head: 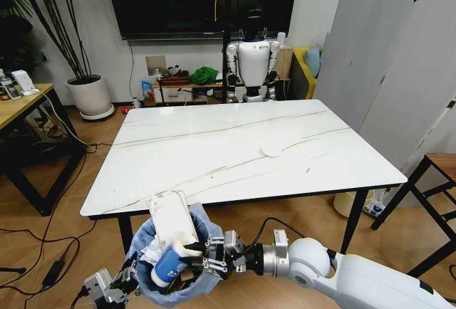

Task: Pick up the trash bin and place the trash from the table into it.

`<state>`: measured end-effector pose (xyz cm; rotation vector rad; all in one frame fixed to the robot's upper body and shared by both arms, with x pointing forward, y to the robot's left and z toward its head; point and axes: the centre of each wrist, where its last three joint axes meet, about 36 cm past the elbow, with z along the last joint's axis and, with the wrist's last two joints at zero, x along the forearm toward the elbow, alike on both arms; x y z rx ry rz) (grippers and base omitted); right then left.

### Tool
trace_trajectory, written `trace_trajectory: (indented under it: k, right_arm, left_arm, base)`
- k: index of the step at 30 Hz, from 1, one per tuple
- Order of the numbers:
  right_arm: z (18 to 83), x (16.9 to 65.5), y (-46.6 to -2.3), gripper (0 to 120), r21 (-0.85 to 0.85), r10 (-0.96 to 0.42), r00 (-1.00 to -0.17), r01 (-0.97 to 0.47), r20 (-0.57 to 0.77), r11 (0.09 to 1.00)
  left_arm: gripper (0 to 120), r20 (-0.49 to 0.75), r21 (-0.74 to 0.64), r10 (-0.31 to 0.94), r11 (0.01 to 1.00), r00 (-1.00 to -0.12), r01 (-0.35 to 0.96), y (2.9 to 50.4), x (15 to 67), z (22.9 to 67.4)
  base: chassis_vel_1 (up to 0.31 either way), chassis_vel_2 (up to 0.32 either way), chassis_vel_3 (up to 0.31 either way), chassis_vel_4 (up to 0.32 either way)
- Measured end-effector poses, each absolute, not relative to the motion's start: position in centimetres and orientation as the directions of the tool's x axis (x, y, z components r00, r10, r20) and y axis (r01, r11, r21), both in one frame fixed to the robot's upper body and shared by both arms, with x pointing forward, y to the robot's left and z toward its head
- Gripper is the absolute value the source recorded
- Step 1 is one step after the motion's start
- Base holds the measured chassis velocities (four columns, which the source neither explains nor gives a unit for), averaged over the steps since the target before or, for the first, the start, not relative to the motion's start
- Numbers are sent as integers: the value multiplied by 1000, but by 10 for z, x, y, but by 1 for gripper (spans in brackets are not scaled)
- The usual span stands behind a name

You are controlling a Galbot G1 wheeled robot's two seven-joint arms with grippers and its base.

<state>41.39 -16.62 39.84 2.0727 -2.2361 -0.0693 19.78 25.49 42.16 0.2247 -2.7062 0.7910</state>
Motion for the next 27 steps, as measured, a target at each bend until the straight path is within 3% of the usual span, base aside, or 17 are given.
trace_trajectory:
  k: [10, 16, 17, 27]
  right_arm:
    - [413, 429, -194, 73, 56, -989, -143, -988, 29, 145]
    - [445, 455, -242, 97, 23, -949, -313, -950, -45, 312]
    - [445, 455, -242, 97, 23, -949, -313, -950, -45, 312]
    - [462, 461, -312, 100, 53, -738, -667, -745, -103, 665]
  left_arm:
    - [0, 348, -481, -60, 846, -936, -232, 253, 192, 422]
    - [0, 345, -462, -60, 858, -936, -226, 255, 189, 425]
    - [0, 345, -462, -60, 858, -936, -226, 255, 189, 425]
    - [0, 319, -448, -65, 869, -946, -211, 265, 190, 434]
  base:
    - [0, 0, 0, 0]
    - [0, 0, 0, 0]
    - [0, 0, 0, 0]
    - [0, 0, 0, 0]
